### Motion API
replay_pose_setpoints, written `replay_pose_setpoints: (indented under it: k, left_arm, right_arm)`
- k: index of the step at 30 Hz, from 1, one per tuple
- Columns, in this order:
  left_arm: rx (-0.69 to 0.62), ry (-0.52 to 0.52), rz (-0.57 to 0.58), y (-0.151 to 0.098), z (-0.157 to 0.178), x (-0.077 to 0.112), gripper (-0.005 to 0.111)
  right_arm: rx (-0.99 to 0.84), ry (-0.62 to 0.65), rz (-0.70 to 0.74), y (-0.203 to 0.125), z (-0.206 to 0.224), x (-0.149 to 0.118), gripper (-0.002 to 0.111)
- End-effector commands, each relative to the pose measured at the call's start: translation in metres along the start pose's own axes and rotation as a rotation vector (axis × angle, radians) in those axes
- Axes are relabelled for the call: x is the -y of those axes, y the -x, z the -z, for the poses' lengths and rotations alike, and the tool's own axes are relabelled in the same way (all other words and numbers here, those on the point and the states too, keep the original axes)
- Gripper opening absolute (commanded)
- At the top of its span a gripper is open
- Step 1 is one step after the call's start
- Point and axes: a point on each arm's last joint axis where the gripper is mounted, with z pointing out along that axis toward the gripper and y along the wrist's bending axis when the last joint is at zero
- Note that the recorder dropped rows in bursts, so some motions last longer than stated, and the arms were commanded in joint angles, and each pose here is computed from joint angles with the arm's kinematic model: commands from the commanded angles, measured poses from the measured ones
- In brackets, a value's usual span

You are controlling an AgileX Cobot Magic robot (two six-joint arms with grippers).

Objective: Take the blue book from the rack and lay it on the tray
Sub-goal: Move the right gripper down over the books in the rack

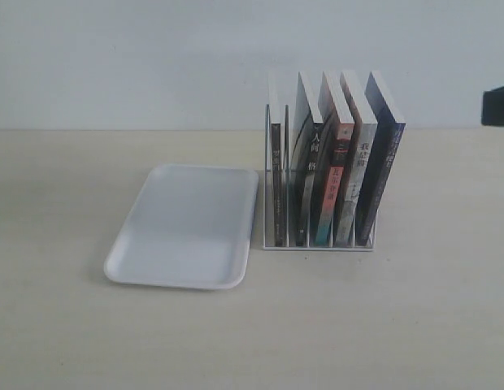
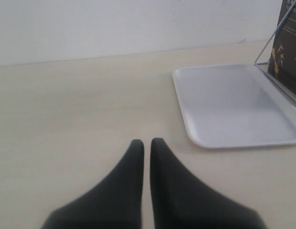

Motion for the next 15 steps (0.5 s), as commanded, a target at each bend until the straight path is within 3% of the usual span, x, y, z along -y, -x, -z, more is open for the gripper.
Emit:
replay_pose_setpoints:
  k: [1,6,11,15]
  left_arm:
    - [0.022,0.001,0.006,0.003,0.001,0.000,0.005]
    - [0.022,0.001,0.006,0.003,0.001,0.000,0.005]
    - [0.022,0.001,0.006,0.003,0.001,0.000,0.005]
    - [0.022,0.001,0.006,0.003,0.001,0.000,0.005]
  right_arm:
    - [-0.066,0.048,-0.021,0.028,-0.018,-0.010,0.000]
    - [-0.245,0.062,-0.035,0.057,-0.064,-0.012,0.001]
    - [-0.301,0.060,-0.047,0.067,-0.111,-0.010,0.033]
    - [-0.351,0.063,-0.052,0.068,-0.130,-0.010,0.035]
